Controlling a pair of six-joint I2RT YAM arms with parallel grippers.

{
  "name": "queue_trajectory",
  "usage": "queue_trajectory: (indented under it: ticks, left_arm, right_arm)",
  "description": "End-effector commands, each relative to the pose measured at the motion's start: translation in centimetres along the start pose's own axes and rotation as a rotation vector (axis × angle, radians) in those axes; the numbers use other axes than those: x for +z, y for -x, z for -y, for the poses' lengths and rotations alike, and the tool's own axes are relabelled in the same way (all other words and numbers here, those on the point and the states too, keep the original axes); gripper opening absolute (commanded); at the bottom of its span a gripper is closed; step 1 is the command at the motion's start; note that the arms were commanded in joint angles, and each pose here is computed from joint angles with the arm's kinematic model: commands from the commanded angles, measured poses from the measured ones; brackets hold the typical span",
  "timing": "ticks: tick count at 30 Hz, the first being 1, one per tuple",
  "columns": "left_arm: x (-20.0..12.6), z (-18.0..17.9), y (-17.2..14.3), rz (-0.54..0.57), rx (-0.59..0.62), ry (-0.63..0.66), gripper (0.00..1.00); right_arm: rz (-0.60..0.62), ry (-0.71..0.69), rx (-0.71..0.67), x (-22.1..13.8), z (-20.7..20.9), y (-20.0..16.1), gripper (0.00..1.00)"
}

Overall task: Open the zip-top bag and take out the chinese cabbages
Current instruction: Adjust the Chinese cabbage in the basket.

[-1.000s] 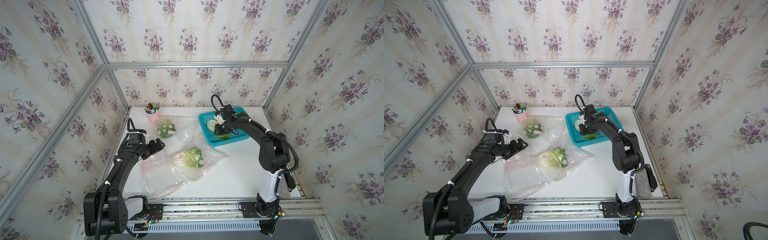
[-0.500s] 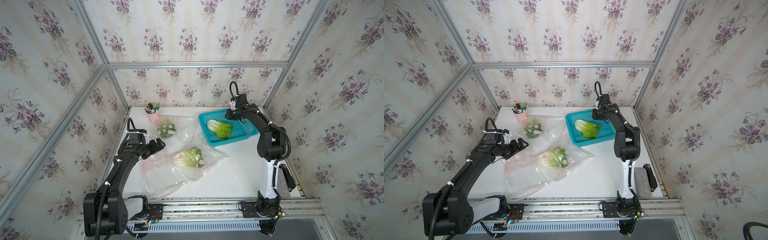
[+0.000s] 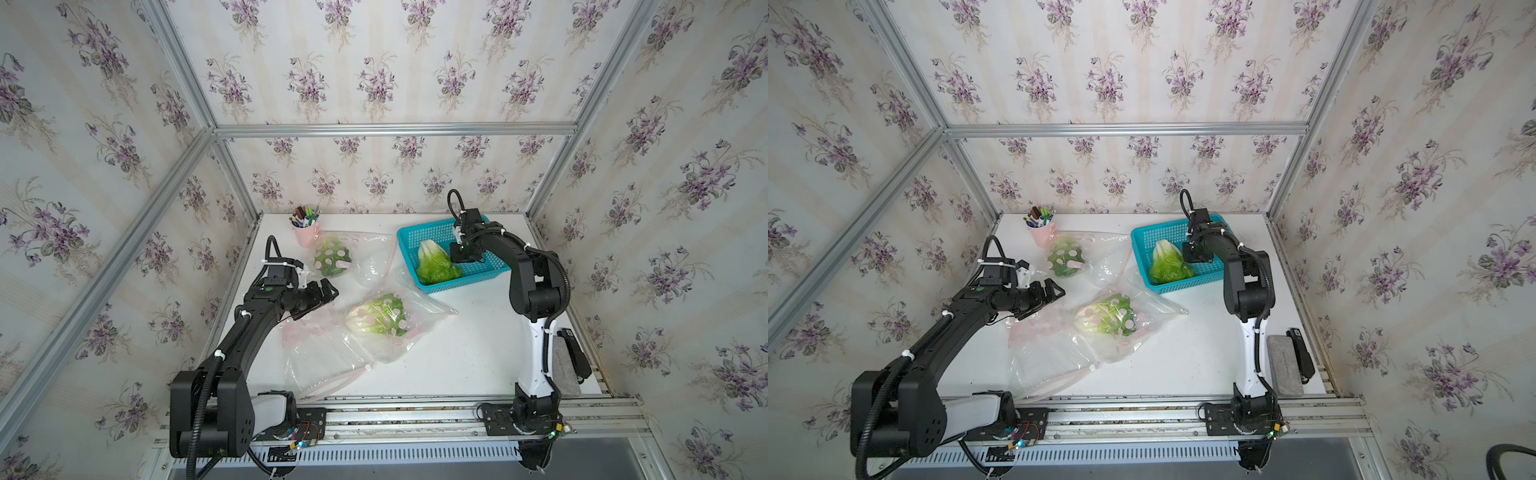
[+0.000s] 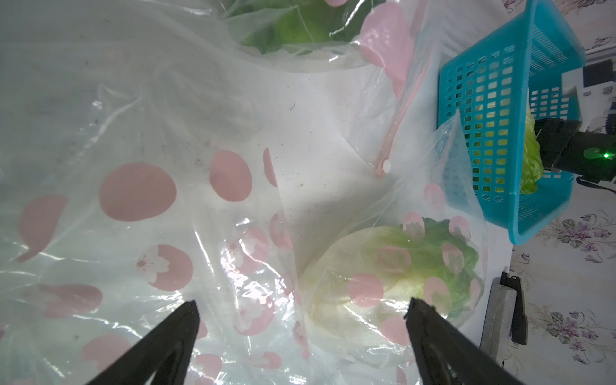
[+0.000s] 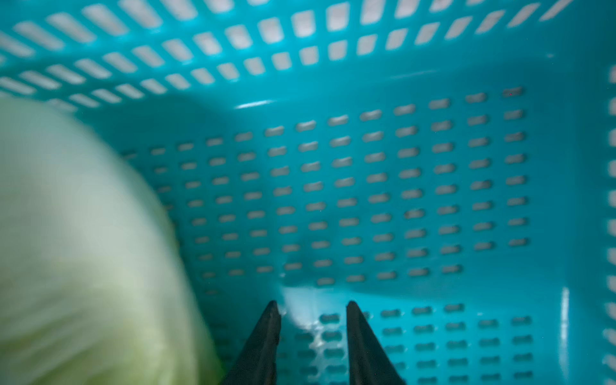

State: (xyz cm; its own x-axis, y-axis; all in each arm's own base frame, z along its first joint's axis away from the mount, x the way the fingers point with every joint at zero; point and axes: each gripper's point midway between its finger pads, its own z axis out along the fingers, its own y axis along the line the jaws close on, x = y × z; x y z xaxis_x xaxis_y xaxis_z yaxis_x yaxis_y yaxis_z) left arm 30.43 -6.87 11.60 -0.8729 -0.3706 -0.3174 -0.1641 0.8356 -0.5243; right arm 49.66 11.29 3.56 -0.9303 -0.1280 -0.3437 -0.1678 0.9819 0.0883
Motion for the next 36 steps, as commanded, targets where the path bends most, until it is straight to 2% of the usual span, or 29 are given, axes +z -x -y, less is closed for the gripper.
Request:
queue_trajectory:
  ticks: [1,8,10,16,18,22,25,28,30,32,36]
  left_arm:
    - [0.0,0.4,0.4,0.011,0.018,-0.008,0.99]
    - [0.1,0.4,0.3,0.006,0.022,-0.004,0.99]
    - [0.1,0.5,0.2,0.005,0.026,-0.006,0.99]
    - [0.3,0.9,-0.2,-0.007,0.047,-0.012,0.99]
    - [0.4,1.4,-0.4,-0.015,0.065,-0.02,0.99]
    - [0.8,2.8,-1.1,-0.052,0.126,-0.025,0.99]
    - [1.6,4.1,-2.0,-0.1,0.196,-0.005,0.99]
    - [2.4,5.4,-2.8,-0.135,0.237,-0.001,0.99]
    - [2.8,5.9,-3.2,-0.148,0.243,0.007,0.98]
    - [3.2,6.5,-3.6,-0.159,0.259,0.01,0.96]
    - [3.7,6.5,-4.7,-0.184,0.263,0.038,0.91]
  right_arm:
    - [0.026,0.059,-0.033,-1.0,-1.6,-0.1,0.32]
    - [0.05,0.069,-0.036,-1.1,-2.9,-0.6,0.33]
    - [0.06,0.057,-0.029,-0.8,-2.7,-0.1,0.39]
    - [0.108,0.038,-0.037,0.0,-2.8,2.1,0.47]
    - [0.114,0.002,-0.05,-0.1,-2.6,2.4,0.54]
    - [0.138,-0.148,-0.055,-2.2,-0.6,2.9,0.7]
    - [0.174,-0.257,-0.029,-5.0,1.2,2.9,0.79]
    - [0.214,-0.309,-0.014,-8.1,2.0,2.5,0.85]
    - [0.251,-0.278,-0.003,-10.2,1.6,2.0,0.88]
    - [0.285,-0.178,0.008,-11.8,0.1,1.3,0.88]
    - [0.313,0.171,0.002,-14.3,-5.9,-1.0,0.75]
